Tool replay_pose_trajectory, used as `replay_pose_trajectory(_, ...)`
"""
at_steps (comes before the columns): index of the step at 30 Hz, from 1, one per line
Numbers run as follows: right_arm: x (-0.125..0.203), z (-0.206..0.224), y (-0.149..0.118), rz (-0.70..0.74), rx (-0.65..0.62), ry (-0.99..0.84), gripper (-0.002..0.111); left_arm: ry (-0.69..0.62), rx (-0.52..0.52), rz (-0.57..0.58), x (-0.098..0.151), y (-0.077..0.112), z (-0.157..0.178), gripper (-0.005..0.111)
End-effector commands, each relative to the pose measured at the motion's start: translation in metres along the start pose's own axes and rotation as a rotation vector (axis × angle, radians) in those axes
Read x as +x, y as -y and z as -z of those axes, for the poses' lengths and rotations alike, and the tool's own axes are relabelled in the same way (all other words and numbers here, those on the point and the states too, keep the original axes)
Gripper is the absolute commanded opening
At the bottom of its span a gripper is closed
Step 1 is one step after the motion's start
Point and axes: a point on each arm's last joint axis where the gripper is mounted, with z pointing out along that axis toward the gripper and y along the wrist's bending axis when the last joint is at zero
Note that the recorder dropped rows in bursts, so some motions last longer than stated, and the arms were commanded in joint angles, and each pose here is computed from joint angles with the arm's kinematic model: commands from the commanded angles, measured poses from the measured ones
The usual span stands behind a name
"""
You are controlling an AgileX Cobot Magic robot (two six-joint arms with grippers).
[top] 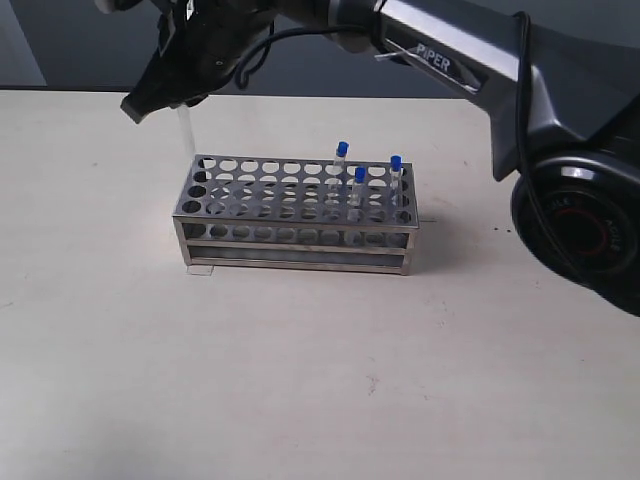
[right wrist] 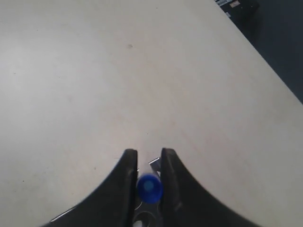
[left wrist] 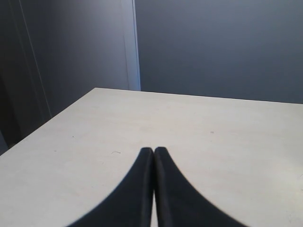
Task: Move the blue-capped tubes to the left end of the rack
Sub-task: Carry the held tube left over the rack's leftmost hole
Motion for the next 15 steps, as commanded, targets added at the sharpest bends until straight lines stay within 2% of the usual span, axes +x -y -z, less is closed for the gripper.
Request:
replay_pose_trajectory(1,0.002,0.004,0.003,-0.014,0.011,-0.039,0.000,-0.006,0.007,0.007,0.001,0.000,0.000,0.000)
replay_pose_trajectory(15,0.017,-0.023,0.003,-0.059,0.016,-0.096,0.000,-0.004,0.007,0.007,0.001,0.000,0.000,0.000)
